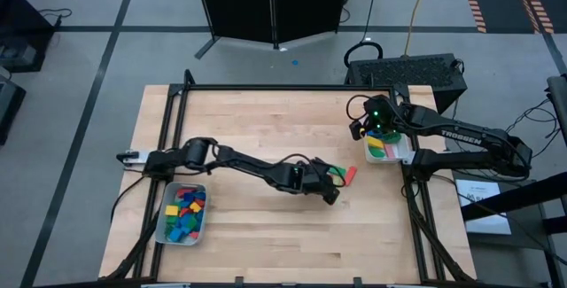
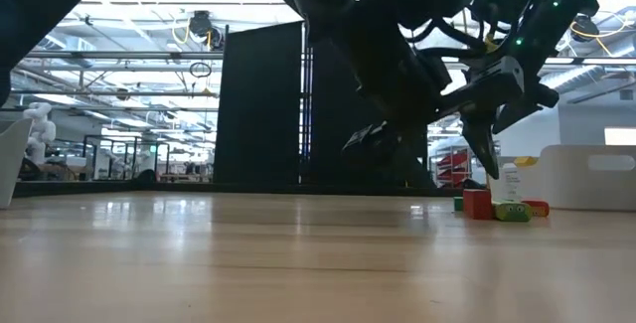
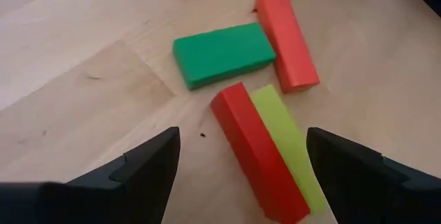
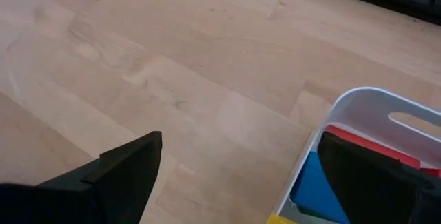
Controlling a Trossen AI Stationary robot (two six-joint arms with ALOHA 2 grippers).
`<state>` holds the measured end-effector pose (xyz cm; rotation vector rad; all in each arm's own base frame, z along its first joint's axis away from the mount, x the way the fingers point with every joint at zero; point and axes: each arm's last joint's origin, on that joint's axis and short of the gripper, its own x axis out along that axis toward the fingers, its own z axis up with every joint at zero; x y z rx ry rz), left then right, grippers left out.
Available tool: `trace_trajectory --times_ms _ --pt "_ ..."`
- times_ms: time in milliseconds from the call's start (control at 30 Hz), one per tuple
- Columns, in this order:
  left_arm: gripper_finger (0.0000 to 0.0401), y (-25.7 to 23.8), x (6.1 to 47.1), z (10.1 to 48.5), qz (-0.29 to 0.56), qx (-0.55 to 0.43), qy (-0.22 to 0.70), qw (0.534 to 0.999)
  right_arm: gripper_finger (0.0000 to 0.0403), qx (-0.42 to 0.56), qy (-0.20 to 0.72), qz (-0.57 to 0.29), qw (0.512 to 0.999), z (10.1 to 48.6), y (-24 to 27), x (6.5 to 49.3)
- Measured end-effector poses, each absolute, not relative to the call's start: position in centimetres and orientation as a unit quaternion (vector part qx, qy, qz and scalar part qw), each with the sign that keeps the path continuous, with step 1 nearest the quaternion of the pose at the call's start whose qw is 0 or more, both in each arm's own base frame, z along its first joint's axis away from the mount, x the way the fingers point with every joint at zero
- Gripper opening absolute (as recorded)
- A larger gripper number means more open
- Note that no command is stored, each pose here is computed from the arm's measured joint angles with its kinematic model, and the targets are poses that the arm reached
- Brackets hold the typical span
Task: Sort blocks by size
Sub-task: Put the orange block into the white bin
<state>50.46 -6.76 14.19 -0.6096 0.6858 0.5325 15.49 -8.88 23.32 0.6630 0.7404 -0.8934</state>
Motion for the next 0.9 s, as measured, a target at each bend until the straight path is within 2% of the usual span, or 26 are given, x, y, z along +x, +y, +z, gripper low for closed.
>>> trace_trajectory --times_ms 133,300,400,500,667,733,833,900 --pt "0.0297 -6.7 50.4 14.1 0.264 -0.295 0.328 0.858 0.0377 0.306 0.344 -0.413 0.786 23.3 -8.9 15.5" --pt "0.0232 -6.8 50.7 13.4 0.265 -0.295 0.319 0.861 0.0377 0.306 0.344 -0.413 0.785 23.3 -8.9 15.5" --pt "0.0202 -7.2 51.3 11.9 0.232 -0.315 0.323 0.862 0.0377 0.306 0.344 -0.413 0.786 23.3 -8.9 15.5" --pt "0.0189 -7.4 51.6 11.3 0.203 -0.321 0.325 0.866 0.0377 0.306 0.345 -0.413 0.785 23.3 -8.9 15.5" --pt "0.0178 -7.3 51.3 10.9 0.212 -0.315 0.346 0.858 0.0377 0.306 0.346 -0.411 0.786 23.3 -8.9 15.5" --pt "0.0155 -7.3 51.2 10.8 0.213 -0.315 0.356 0.854 0.0377 0.306 0.346 -0.411 0.786 23.3 -8.9 15.5" --pt "0.0099 -7.3 50.9 11.1 0.213 -0.312 0.371 0.848 0.0377 0.308 0.345 -0.411 0.786 23.3 -8.9 15.5" --pt "0.0087 -7.2 50.7 11.6 0.206 -0.3 0.379 0.851 0.0377 0.311 0.345 -0.408 0.786 23.3 -8.8 15.5"
